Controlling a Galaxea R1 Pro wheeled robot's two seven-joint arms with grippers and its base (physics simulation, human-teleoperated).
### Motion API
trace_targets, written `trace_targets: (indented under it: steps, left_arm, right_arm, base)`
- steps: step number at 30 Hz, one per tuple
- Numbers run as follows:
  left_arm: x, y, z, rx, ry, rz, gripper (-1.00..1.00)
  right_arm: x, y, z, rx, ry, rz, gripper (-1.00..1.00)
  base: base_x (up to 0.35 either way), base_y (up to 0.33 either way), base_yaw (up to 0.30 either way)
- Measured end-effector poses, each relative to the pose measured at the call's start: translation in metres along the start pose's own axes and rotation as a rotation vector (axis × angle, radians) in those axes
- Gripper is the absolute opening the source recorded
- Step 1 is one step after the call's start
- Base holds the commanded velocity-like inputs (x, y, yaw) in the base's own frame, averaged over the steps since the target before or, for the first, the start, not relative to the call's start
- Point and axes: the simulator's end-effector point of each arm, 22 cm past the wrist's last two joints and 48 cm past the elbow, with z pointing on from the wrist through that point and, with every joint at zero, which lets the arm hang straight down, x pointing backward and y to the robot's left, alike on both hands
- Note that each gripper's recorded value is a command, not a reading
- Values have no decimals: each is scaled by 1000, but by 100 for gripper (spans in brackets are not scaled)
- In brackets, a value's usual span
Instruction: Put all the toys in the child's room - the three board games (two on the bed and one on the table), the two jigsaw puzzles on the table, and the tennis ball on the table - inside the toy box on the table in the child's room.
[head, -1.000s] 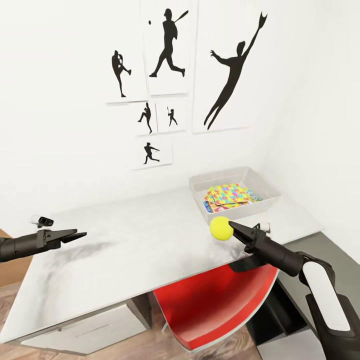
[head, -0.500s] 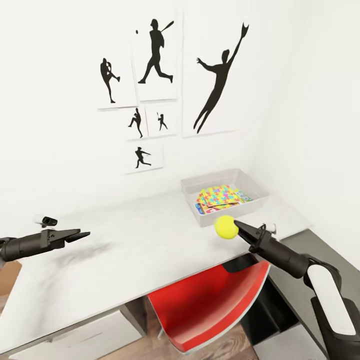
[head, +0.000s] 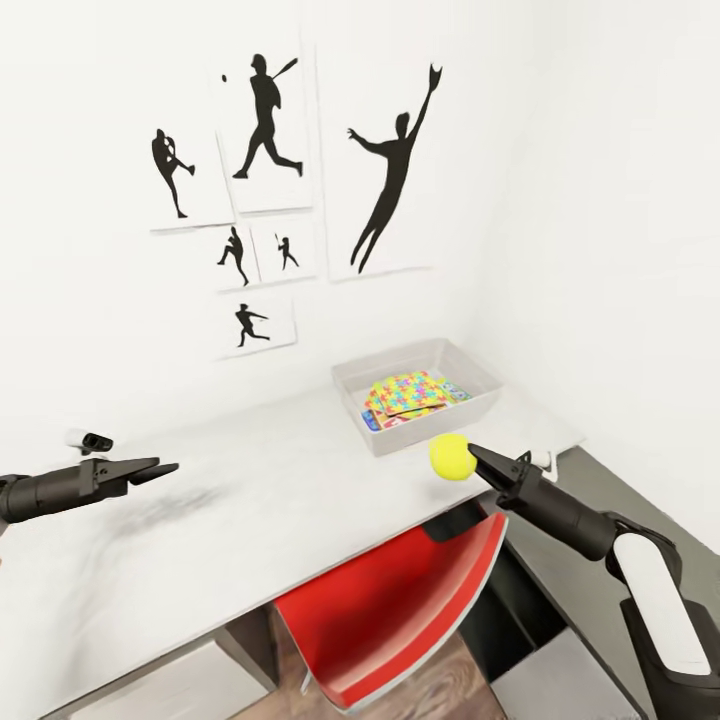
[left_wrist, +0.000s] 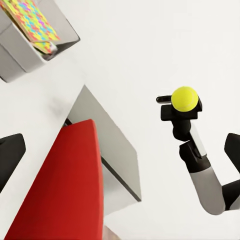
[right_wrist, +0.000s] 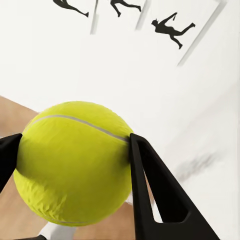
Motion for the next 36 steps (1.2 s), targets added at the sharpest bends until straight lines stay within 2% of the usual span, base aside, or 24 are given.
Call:
trace_targets:
  steps: [8,13,27,36]
  left_arm:
    - [-3,-5,-2,2,-4,10,100]
    - [-4,-9,-2,4,-5,17,100]
    - [-8,-19,-4,8,-10,36,100]
    - [-11,-26,-5,12,-13,50,100]
  right_arm:
    - [0,6,1,-8,-4,-7,-100]
    - [-6,9,-1,-10,-30,-32,-100]
    - [-4,18,-1,-20,-36,-46,-100]
    - [-5,25,-1,-30,-38,-56,-100]
  base:
    - [0,0,-152]
    - [0,0,-145]
    - [0,0,-140]
    - [0,0,-44]
